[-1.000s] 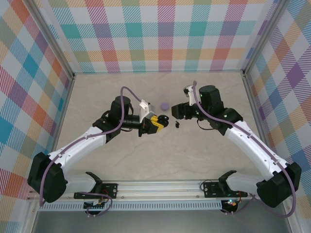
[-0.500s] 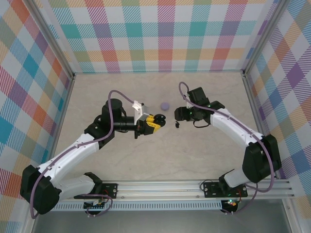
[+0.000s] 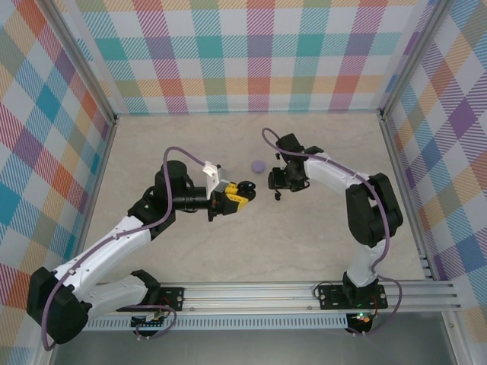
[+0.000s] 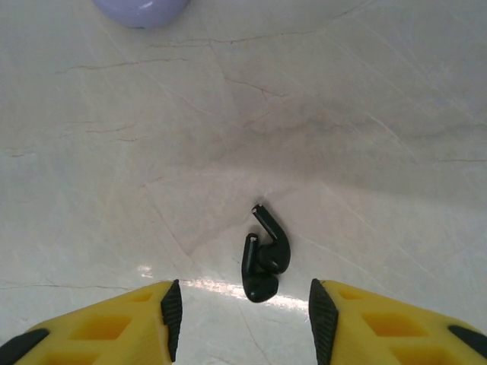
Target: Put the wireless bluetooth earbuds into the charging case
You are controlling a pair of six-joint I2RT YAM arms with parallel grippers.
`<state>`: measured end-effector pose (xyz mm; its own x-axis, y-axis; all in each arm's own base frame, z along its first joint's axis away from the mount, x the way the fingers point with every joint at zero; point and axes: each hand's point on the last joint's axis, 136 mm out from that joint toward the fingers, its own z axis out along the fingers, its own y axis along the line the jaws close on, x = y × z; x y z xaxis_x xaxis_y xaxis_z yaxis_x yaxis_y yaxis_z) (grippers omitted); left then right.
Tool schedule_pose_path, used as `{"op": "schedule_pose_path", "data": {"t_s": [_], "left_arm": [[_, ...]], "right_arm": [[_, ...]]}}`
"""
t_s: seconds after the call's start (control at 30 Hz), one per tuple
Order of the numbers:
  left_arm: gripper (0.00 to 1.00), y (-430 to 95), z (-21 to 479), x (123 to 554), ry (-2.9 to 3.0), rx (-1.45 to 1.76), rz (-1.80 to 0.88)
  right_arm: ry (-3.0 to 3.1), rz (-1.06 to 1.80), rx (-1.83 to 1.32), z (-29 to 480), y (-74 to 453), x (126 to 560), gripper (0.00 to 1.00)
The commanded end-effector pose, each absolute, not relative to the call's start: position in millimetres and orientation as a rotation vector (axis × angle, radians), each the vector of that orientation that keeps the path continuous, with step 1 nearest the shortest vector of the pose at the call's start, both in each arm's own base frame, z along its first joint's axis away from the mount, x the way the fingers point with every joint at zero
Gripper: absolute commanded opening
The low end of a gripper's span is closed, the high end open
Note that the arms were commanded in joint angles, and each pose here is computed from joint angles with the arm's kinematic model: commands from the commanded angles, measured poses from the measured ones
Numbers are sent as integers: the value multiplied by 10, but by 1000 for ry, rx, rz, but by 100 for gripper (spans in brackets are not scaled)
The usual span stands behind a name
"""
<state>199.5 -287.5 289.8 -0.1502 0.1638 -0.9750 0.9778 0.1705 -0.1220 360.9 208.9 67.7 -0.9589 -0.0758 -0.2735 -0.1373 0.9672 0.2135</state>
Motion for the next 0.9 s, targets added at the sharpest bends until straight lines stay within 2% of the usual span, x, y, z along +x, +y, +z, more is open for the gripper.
{"op": "schedule_pose_path", "data": {"t_s": [0.0, 0.23, 0.87], "left_arm": [[4, -2884, 2990, 1925, 1461, 1144, -1102], [5, -2882, 2990, 1936, 1468, 1137, -1103], [5, -2894, 2974, 1956, 1473, 1128, -1105]], "right_arm": [[2898, 327, -163, 647, 2082, 3597, 45], [2958, 294, -190, 472, 2069, 3568, 38], [3015, 166, -102, 260, 1874, 3582, 33]]}}
